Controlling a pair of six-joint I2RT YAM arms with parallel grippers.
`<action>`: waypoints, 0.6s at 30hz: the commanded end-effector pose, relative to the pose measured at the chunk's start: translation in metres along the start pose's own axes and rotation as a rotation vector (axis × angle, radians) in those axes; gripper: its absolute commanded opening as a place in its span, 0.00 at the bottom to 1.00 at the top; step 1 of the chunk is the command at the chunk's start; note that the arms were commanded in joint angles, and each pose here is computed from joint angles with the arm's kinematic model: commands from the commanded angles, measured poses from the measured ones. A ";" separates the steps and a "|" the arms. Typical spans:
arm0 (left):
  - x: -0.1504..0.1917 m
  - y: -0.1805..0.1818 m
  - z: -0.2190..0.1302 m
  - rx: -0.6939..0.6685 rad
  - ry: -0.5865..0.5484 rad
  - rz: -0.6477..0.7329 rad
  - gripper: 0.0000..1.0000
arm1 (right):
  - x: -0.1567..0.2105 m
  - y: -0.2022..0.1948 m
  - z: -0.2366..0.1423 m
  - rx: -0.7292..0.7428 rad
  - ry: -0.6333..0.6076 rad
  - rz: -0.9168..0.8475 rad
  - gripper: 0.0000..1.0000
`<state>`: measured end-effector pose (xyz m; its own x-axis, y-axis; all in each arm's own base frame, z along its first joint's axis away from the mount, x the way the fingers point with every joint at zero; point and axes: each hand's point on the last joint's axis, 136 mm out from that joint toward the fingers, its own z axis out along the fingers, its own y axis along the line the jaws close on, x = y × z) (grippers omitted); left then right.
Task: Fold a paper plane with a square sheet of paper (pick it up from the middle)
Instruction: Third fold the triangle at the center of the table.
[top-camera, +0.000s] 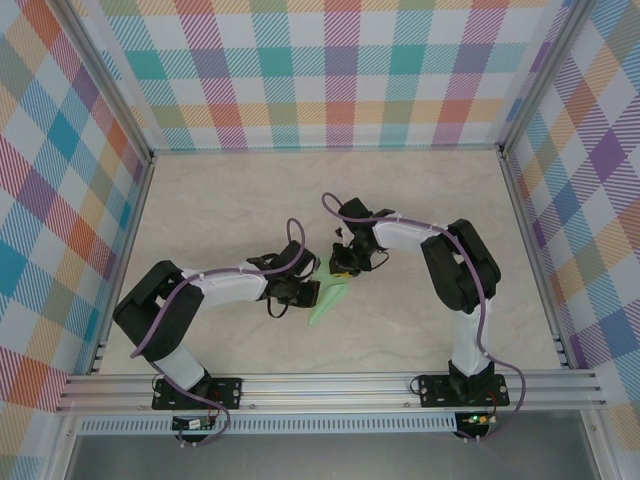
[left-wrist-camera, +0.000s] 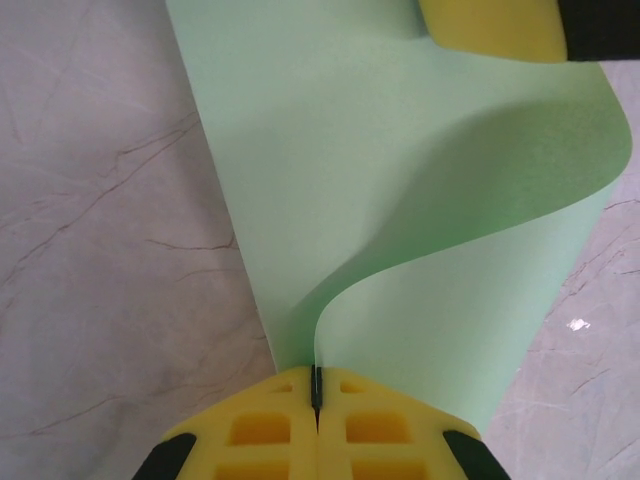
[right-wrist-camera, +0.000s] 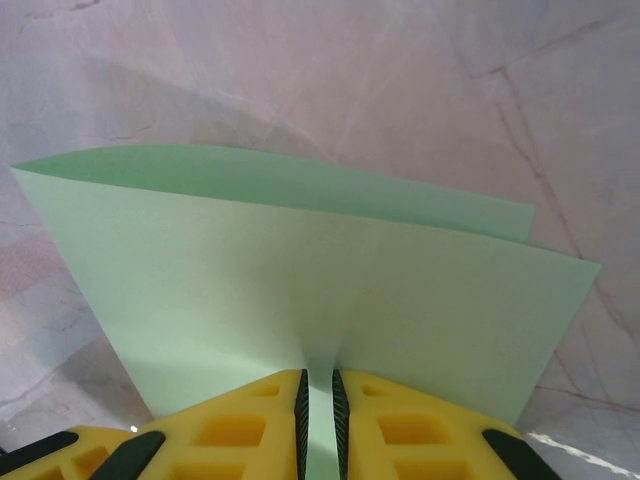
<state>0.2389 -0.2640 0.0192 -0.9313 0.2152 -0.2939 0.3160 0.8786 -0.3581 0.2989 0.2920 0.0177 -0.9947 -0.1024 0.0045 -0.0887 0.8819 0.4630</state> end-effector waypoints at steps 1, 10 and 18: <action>0.008 0.000 0.010 0.023 0.045 -0.012 0.00 | 0.008 -0.008 0.006 0.044 0.050 -0.008 0.17; 0.003 -0.003 0.007 0.030 0.031 -0.036 0.00 | 0.001 0.005 -0.017 0.027 -0.003 -0.052 0.21; 0.004 -0.002 0.007 0.028 0.029 -0.036 0.00 | -0.007 0.012 -0.069 0.043 -0.180 -0.006 0.29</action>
<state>0.2374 -0.2703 0.0197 -0.9377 0.2028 -0.2821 0.3059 0.8667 -0.3940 0.3053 0.2807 0.0549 -0.9926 -0.0862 -0.0861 -0.1149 0.8975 0.4257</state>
